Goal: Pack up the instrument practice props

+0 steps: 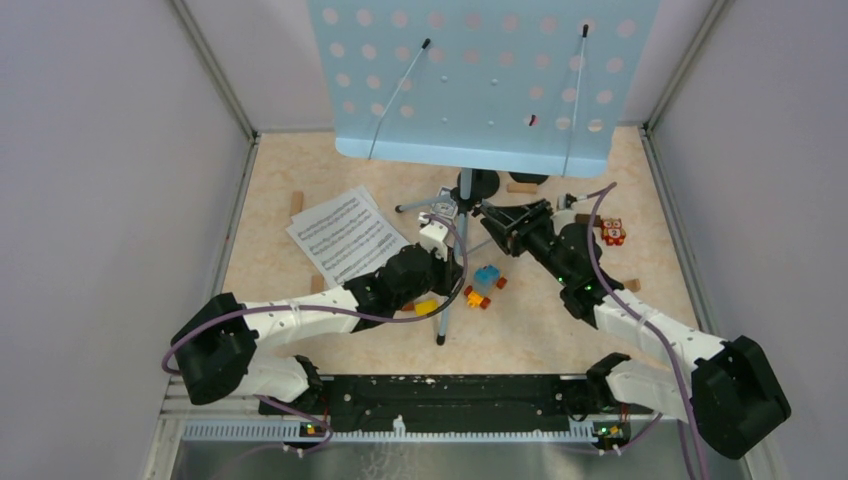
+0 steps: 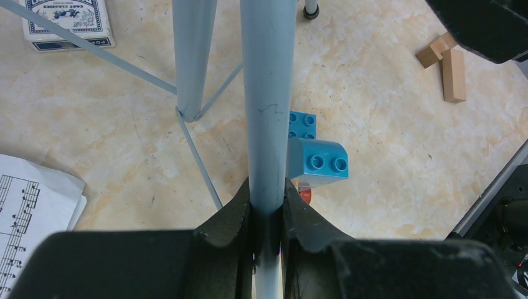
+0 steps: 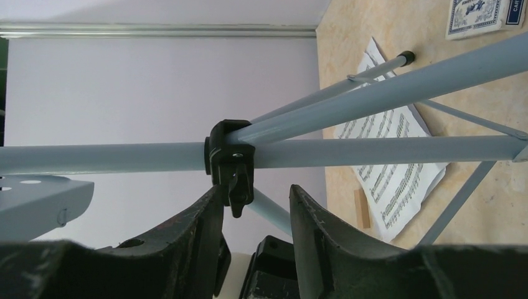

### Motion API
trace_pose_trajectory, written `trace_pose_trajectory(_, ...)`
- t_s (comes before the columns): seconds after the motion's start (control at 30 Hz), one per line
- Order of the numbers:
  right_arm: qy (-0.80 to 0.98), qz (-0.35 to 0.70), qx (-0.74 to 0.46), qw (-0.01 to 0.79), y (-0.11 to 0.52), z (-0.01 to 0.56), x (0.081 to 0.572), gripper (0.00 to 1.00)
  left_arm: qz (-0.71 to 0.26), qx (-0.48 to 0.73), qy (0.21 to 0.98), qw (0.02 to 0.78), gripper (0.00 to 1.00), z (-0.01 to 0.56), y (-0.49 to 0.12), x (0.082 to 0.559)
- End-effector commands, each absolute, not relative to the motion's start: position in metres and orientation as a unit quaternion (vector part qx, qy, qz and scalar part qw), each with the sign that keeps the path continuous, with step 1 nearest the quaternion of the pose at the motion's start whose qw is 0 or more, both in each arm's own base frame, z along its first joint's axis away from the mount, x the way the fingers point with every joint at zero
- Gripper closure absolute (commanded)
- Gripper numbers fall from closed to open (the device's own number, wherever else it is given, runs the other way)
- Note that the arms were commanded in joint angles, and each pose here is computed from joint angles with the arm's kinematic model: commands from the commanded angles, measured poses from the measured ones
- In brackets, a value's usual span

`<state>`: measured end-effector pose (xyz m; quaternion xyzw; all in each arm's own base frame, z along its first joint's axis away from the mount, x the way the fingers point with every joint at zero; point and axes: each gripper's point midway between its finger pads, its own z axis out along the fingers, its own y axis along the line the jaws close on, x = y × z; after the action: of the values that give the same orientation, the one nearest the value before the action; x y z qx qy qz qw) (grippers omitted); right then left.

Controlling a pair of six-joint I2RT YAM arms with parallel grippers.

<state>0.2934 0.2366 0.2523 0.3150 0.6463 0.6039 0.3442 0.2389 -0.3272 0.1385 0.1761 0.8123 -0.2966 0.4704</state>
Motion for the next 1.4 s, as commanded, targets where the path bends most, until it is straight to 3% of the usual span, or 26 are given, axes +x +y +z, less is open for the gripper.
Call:
trace_pose_trajectory(0.0, 0.611, 0.651, 0.281, 0.351, 0.245, 0.293, 0.295, 0.58, -0.168, 0.166, 0.883, 0.405, 1.00, 0.064, -0.273, 0.238)
trace_pose_trajectory(0.3, 0.617, 0.656, 0.262, 0.348, 0.252, 0.294, 0.294, 0.74, -0.168, 0.165, 0.885, 0.402, 1.00, 0.061, -0.272, 0.237)
trace_pose_trajectory(0.43, 0.626, 0.646, 0.255, 0.355, 0.253, 0.292, 0.296, 0.95, -0.168, 0.165, 0.885, 0.402, 1.00, 0.061, -0.273, 0.237)
trace_pose_trajectory(0.5, 0.631, 0.637, 0.242, 0.370, 0.253, 0.292, 0.298, 1.00, -0.169, 0.166, 0.885, 0.401, 1.00, 0.060, -0.273, 0.237)
trace_pose_trajectory(0.77, 0.604, 0.567, 0.070, 0.556, 0.246, 0.316, 0.301, 1.00, -0.173, 0.167, 0.886, 0.395, 1.00, 0.058, -0.273, 0.234)
trace_pose_trajectory(0.93, 0.575, 0.438, -0.175, 0.668, 0.257, 0.305, 0.295, 1.00, -0.176, 0.169, 0.887, 0.393, 1.00, 0.058, -0.276, 0.234)
trace_pose_trajectory(1.2, 0.439, 0.221, -0.511, 0.705, 0.273, 0.277, 0.289, 1.00, -0.180, 0.172, 0.887, 0.388, 1.00, 0.059, -0.279, 0.233)
trace_pose_trajectory(1.37, 0.363, 0.094, -0.594, 0.712, 0.264, 0.284, 0.290, 1.00, -0.179, 0.170, 0.888, 0.388, 1.00, 0.058, -0.276, 0.232)
